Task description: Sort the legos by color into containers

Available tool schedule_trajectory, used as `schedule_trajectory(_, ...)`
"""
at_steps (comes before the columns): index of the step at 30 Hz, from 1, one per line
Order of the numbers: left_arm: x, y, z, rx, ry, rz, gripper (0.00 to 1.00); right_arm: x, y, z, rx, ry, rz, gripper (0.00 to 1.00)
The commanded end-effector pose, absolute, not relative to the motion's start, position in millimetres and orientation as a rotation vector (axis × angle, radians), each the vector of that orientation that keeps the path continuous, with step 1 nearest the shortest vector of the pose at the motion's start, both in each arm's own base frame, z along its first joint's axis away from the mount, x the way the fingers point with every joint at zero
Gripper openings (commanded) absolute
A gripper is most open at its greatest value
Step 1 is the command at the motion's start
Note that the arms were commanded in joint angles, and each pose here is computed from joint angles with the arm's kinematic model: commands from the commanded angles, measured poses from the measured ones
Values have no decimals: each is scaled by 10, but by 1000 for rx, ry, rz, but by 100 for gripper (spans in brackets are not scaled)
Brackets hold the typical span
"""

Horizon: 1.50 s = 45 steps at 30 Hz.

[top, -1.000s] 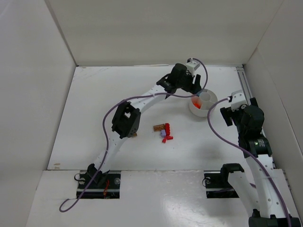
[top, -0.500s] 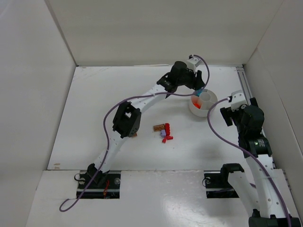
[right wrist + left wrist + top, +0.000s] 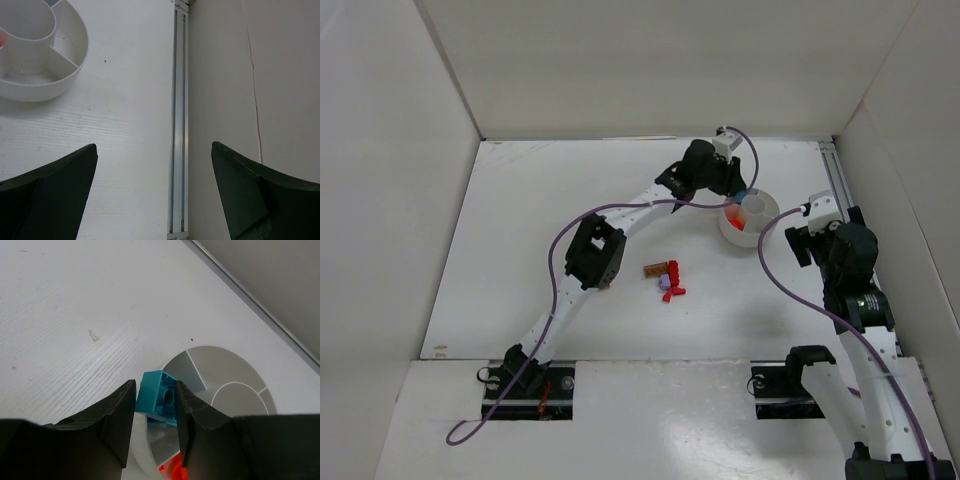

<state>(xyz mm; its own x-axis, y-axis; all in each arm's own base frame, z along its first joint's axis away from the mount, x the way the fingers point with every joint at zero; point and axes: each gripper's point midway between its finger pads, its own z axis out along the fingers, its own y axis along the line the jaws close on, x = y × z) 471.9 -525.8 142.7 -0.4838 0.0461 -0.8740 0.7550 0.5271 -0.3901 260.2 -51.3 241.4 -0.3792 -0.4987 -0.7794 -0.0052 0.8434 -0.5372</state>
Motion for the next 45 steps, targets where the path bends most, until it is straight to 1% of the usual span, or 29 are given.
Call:
schedule_trajectory(1, 4734, -5319, 1859, 651, 1777, -1062, 33, 2624, -529, 2609, -347, 1843, -558, 100)
schedule_trajectory(3, 4719, -5305, 1945, 650, 1760, -1065, 29, 2638, -513, 2628, -350, 1833, -550, 100)
schedule_trajectory(4, 4711, -5297, 1881, 651, 1775, -1063, 27, 2638, -513, 2628, -350, 1833, -550, 100)
schedule_trajectory(5, 4693, -5281, 1982, 650, 1762, -1065, 25, 2638, -513, 2628, -350, 1833, -550, 100)
schedule_trajectory(7, 4644, -5262, 1942, 660, 1773, -1073, 22, 2638, -513, 2628, -350, 1833, -550, 100)
schedule_trajectory(9, 4596, -5238, 2038, 667, 1759, -1083, 21, 2647, -513, 2648, -347, 1824, -550, 100)
schedule_trajectory(11, 4559, -5205, 2007, 668, 1771, -1081, 17, 2647, -513, 2648, -347, 1824, -550, 100)
schedule_trajectory(13, 4528, -5166, 2085, 683, 1755, -1069, 15, 2652, -497, 2647, -353, 1822, -542, 100)
schedule_trajectory(14, 4502, -5143, 2026, 685, 1773, -1066, 13, 2652, -497, 2647, -353, 1822, -542, 100)
schedule_trajectory(16, 4458, -5093, 2080, 701, 1765, -1052, 10, 2661, -497, 2668, -350, 1814, -542, 100)
schedule_trajectory(17, 4415, -5053, 1979, 705, 1794, -1047, 10, 2661, -497, 2668, -350, 1814, -542, 100)
schedule_trajectory(23, 4344, -4974, 2133, 725, 1746, -1033, 10, 2661, -482, 2662, -363, 1803, -540, 100)
schedule_trajectory(27, 4272, -5025, 2053, 749, 1756, -1009, 9, 2661, -482, 2662, -363, 1803, -540, 100)
schedule_trajectory(30, 4273, -5062, 2113, 738, 1739, -999, 9, 2665, -467, 2661, -370, 1801, -531, 100)
schedule_trajectory(33, 4364, -5074, 1998, 714, 1751, -969, 9, 2665, -467, 2661, -370, 1801, -531, 100)
schedule_trajectory(34, 4372, -5081, 2041, 712, 1741, -971, 9, 2670, -451, 2659, -376, 1800, -523, 100)
schedule_trajectory(39, 4343, -5160, 2001, 728, 1743, -984, 10, 2678, -454, 2682, -381, 1790, -530, 100)
schedule_trajectory(42, 4373, -5135, 1973, 722, 1753, -957, 26, 2678, -454, 2640, -384, 1799, -529, 100)
schedule_trajectory(44, 4372, -5113, 1904, 719, 1775, -945, 33, 2692, -453, 2617, -388, 1807, -529, 100)
schedule_trajectory(45, 4353, -5094, 1823, 723, 1800, -940, 40, 2692, -453, 2617, -388, 1807, -529, 100)
